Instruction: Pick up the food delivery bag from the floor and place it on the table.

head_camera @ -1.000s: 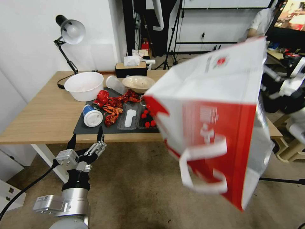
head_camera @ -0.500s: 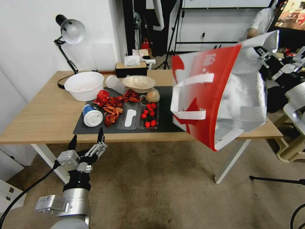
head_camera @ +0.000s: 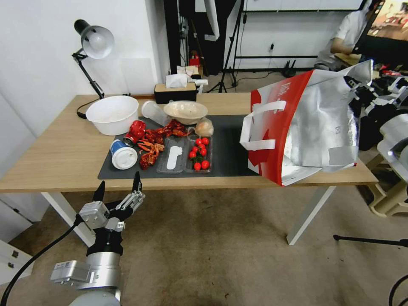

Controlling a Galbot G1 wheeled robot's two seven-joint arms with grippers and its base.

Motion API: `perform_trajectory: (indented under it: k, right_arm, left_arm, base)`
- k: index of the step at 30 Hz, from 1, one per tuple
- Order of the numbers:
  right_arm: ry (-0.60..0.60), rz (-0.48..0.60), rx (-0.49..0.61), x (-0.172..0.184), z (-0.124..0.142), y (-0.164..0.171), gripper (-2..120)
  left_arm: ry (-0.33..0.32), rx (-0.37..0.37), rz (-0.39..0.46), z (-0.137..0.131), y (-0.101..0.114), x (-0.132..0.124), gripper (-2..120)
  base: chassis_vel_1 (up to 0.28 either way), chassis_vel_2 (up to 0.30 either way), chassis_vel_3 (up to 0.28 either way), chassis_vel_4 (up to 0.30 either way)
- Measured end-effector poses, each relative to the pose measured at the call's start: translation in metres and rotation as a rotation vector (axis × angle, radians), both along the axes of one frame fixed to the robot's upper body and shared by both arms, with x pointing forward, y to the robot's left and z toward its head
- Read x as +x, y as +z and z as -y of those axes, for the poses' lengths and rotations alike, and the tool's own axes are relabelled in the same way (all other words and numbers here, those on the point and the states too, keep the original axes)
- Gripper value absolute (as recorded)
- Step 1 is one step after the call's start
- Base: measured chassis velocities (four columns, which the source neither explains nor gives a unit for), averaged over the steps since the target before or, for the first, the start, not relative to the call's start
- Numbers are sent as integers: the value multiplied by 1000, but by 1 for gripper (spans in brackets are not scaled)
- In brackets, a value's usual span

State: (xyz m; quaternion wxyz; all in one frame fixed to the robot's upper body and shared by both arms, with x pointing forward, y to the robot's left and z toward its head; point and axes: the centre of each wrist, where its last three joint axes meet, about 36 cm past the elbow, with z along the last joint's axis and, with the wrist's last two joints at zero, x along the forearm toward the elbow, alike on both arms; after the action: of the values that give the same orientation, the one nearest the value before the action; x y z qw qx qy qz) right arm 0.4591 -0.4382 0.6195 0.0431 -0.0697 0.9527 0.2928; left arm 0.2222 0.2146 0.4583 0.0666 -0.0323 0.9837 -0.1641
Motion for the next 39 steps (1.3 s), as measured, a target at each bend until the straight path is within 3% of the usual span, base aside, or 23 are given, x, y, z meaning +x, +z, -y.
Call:
perform_trajectory:
  k: [34, 39]
  right_arm:
    - [-68, -34, -56, 29, -3, -2, 0]
    - [-48, -7, -54, 33, -5, 0, 15]
  left_arm:
    - [8, -4, 16, 6, 0, -10, 100]
    - [12, 0, 20, 5, 1, -9, 100]
  base:
    - [0, 0, 0, 0]
    - [0, 0, 0, 0]
